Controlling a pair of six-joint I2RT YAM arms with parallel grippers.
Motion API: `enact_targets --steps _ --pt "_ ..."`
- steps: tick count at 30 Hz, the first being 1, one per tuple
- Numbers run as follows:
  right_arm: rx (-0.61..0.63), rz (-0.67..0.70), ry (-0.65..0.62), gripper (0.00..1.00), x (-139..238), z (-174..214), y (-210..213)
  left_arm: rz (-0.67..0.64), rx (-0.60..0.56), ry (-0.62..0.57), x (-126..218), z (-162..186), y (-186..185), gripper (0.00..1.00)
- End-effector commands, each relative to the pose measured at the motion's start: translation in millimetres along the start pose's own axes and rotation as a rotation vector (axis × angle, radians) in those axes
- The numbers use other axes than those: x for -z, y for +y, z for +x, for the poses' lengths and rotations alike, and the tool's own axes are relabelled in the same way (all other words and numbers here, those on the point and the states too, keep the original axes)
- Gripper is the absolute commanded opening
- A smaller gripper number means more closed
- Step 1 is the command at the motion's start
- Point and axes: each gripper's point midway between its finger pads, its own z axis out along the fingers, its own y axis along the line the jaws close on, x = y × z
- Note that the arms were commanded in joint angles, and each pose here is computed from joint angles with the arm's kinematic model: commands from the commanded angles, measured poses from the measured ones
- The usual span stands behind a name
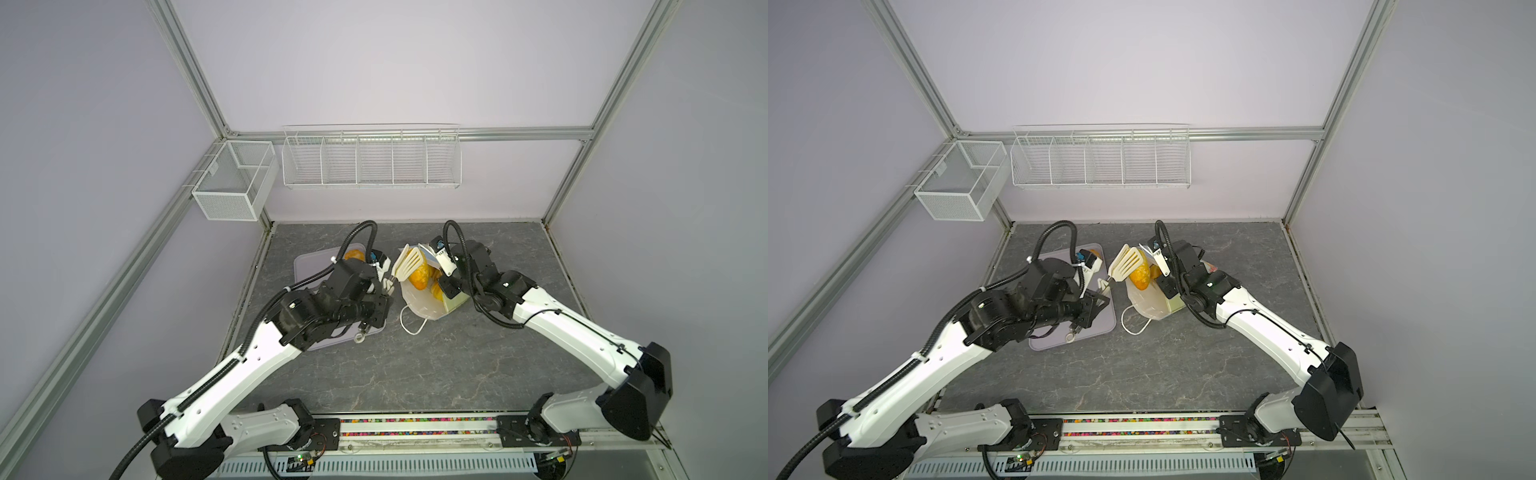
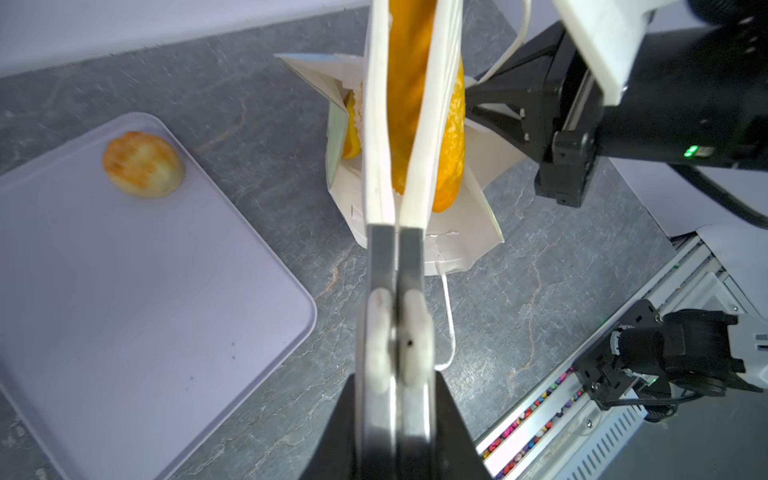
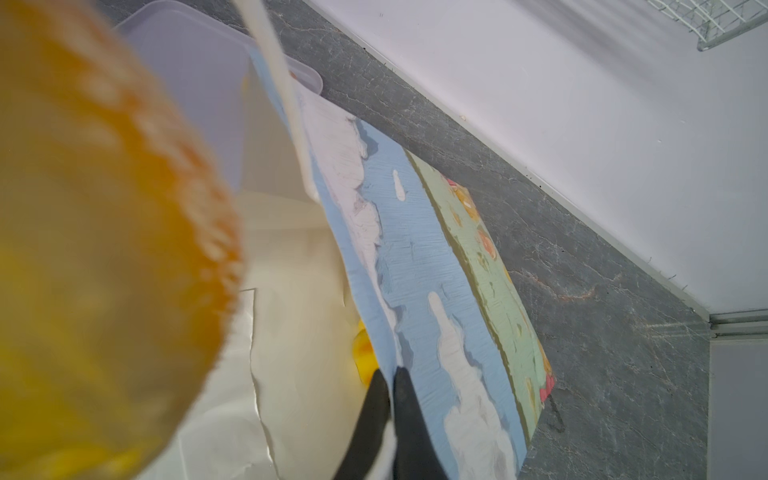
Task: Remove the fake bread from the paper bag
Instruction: 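Pinch a sugar-coated bread with the tongs and pull it out, then carry the sugar-coated bread to the tray and release it with the tongs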
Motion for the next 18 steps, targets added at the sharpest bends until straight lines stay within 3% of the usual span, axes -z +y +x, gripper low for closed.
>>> enact_targets --steps 1,6,11,18 --pt "-0.005 -0.005 -0.004 0.07 -6 -5 -1 -0.118 0.002 -0.039 26 -4 26 0.15" --pt "-0.006 -0.018 -0.002 0.06 -9 -5 2 -0.297 0.100 -0.023 47 0 81 0.15" --pt "0.006 -0.020 -0.004 0.07 -6 -4 2 -0.466 0.196 0.110 40 16 153 0.14" --pt "0.019 -0.020 -0.008 0.07 -2 4 2 -0.802 0.107 0.268 7 11 236 0.13"
